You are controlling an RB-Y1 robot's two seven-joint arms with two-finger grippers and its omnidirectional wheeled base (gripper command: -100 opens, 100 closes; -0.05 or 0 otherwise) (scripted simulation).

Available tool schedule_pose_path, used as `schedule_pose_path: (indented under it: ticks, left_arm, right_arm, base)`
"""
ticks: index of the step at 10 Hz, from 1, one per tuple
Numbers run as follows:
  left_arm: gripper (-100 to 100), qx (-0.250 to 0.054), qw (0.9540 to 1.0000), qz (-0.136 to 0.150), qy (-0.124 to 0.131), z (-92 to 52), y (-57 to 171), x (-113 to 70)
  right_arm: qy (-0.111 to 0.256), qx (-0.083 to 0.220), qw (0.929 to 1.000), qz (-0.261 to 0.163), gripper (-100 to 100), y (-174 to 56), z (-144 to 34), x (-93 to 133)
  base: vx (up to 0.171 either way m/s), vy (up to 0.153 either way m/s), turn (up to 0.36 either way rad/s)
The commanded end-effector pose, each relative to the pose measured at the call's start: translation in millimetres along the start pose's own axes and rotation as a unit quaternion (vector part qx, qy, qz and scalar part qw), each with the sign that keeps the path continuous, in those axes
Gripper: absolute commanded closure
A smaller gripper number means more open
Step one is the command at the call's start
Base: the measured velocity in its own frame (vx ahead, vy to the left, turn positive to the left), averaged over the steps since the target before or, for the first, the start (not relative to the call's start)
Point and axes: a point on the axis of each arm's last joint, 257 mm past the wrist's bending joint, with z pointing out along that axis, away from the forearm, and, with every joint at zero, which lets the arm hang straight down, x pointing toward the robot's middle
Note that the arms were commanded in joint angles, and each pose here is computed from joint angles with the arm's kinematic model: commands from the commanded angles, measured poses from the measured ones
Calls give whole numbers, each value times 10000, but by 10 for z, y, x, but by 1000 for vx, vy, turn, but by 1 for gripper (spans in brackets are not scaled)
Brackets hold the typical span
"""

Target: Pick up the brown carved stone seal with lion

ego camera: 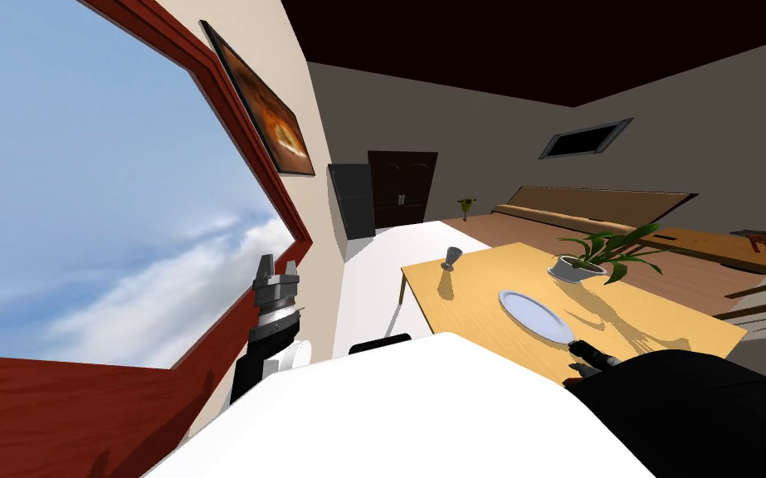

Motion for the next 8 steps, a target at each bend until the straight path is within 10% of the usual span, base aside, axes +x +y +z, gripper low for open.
schedule_pose_path:
  ticks: [1,2,5,6,8]
  left_arm:
    - [0,0,10000,0,0,0,0,0]
    - [0,0,10000,0,0,0,0,0]
    - [0,0,10000,1,0,0,0,0]
    - [0,0,10000,0,0,0,0,0]
    - [0,0,10000,0,0,0,0,0]
  right_arm:
    - [0,0,10000,0,0,0,0,0]
    - [-2,1,10000,-38,-100,-18,76,-160]
    - [-4,3,10000,-34,-100,-28,101,-224]
    - [1,3,10000,-45,100,-28,102,-222]
    - [0,-3,10000,-38,100,-20,101,-222]
  base:
    - [0,0,0]
    - [14,-72,-52]
    - [26,-86,-10]
    - [2,-9,-2]
    - [0,0,0]
